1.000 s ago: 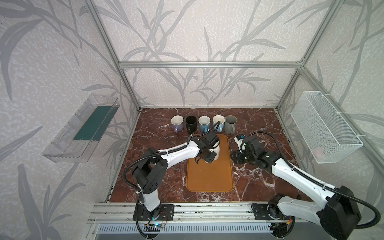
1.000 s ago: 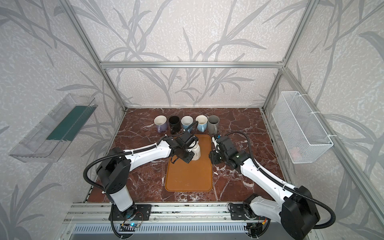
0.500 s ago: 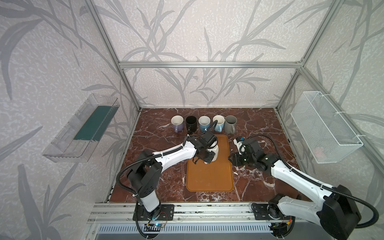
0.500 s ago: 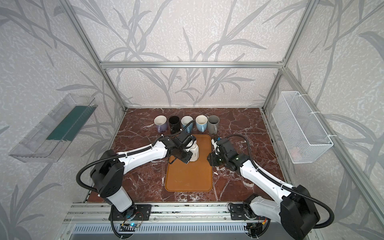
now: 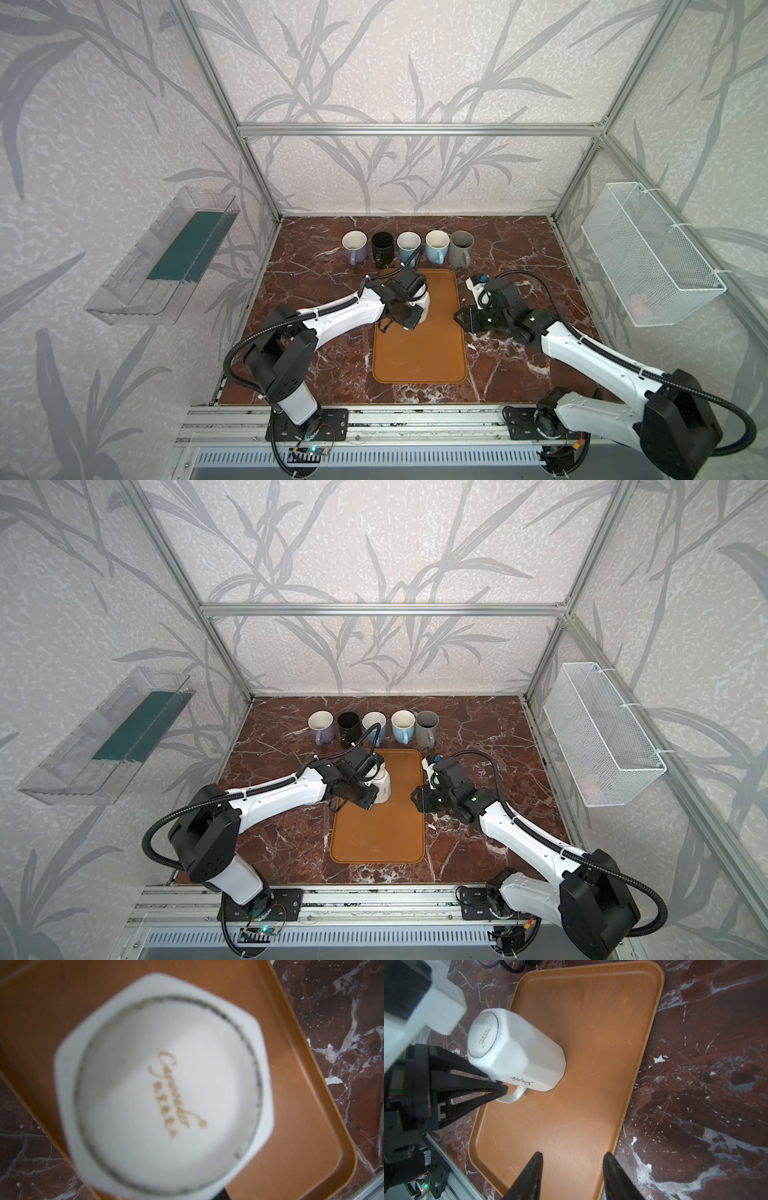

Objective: Turn the mug right side up

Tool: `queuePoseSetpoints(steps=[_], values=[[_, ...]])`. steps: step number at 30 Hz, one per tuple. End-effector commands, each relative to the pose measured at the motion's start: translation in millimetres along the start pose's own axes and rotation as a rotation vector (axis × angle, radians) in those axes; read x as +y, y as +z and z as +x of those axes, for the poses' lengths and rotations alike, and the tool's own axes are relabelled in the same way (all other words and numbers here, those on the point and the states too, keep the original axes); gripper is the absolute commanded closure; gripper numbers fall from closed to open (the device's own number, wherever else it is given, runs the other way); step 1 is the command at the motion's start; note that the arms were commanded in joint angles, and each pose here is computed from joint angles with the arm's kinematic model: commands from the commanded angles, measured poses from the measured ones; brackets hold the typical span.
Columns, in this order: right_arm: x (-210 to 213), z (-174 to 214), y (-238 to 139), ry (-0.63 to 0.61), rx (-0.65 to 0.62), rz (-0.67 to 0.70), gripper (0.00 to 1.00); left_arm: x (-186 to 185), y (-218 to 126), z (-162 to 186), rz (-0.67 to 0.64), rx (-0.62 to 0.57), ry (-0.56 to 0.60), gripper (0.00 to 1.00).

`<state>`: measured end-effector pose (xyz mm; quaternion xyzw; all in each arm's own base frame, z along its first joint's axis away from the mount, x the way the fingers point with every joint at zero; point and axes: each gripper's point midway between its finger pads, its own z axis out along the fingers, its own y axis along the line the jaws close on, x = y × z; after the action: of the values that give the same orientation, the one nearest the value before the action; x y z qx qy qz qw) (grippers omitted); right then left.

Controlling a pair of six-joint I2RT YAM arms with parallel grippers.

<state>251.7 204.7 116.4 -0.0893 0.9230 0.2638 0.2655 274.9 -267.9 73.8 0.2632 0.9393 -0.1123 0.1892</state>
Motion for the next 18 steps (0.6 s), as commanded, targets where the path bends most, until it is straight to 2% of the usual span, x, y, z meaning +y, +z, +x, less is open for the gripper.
queuePoseSetpoints(steps=[1, 2, 7, 18], values=[[2.8, 0.3, -1.9, -0.001, -0.005, -0.013, 0.52, 8.7, -5.8, -13.0, -0.052, -0.094, -0.028, 1.00], [2.9, -0.3, -2.6, -0.002, -0.006, -0.012, 0.52, 11.2, -6.2, -11.9, -0.068, -0.097, -0.031, 1.00], [2.4, -1.0, -3.4, -0.004, -0.010, -0.006, 0.52, 28.8, -11.1, -5.4, -0.171, -0.102, -0.068, 0.83], [2.3, -0.8, -4.7, -0.003, -0.008, -0.005, 0.52, 36.7, -4.1, -0.4, -0.271, -0.053, -0.091, 0.73]])
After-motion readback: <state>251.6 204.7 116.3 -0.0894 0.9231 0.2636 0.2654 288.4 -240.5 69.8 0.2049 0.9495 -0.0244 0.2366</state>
